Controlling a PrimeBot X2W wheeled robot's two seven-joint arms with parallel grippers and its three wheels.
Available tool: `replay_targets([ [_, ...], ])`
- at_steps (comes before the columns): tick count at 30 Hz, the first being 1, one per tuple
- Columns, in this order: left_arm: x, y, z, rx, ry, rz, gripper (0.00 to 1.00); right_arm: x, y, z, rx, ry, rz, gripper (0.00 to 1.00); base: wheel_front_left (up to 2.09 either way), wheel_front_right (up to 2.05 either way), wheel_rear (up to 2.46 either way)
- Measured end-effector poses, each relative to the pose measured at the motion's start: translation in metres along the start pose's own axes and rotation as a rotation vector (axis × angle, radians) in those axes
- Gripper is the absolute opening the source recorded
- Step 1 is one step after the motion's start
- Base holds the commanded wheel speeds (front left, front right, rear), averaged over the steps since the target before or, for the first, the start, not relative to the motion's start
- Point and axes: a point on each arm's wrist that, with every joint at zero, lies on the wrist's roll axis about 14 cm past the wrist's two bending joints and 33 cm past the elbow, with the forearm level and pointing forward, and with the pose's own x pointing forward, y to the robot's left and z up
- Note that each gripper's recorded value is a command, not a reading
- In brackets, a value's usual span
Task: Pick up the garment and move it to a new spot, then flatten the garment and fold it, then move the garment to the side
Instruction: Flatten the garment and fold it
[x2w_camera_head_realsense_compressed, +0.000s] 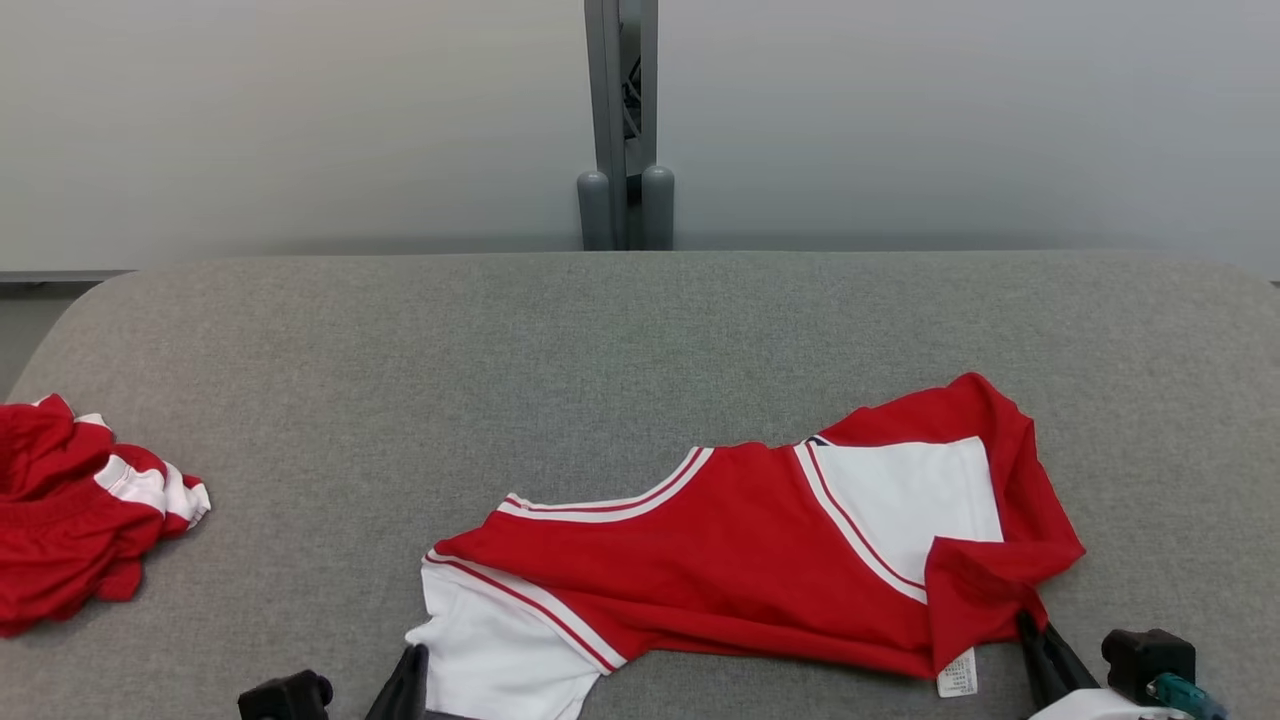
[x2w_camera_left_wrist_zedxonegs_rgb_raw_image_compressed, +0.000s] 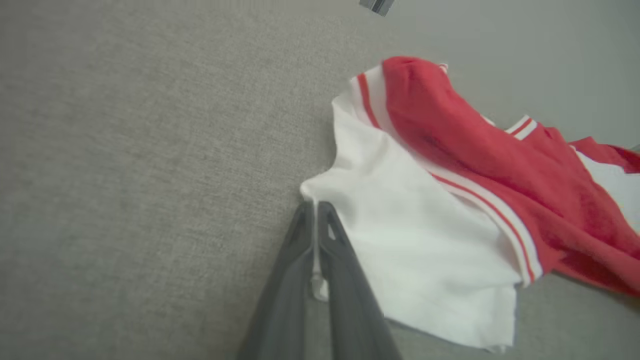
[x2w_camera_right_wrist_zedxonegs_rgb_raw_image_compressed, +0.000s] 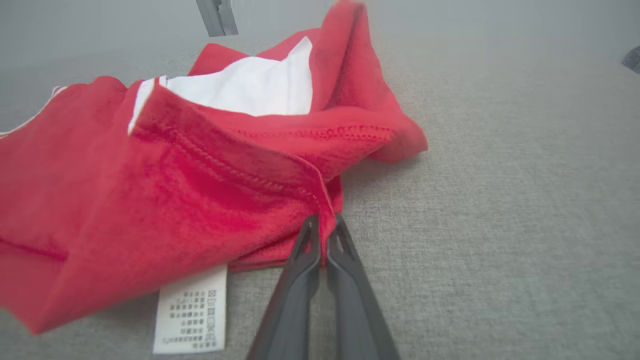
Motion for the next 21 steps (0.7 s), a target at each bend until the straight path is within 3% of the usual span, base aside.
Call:
replay_targets([
  [8,-0.008,-0.044,0.090,-0.111,-0.282,-0.160,0.00,-0.012,-0.003,0.037,0.089,-0.124,0.022,0.00,0.00,0.00,0.00],
  [16,-0.037,-0.084,0.174,-0.116,-0.498,-0.317,0.00,-0.029,-0.023,0.106,0.169,-0.255,0.049,0.00,0.00,0.00,0.00],
  [21,-0.062,-0.111,0.234,-0.078,-0.635,-0.417,0.00,-0.052,-0.030,0.174,0.216,-0.378,0.106,0.00,0.00,0.00,0.00],
])
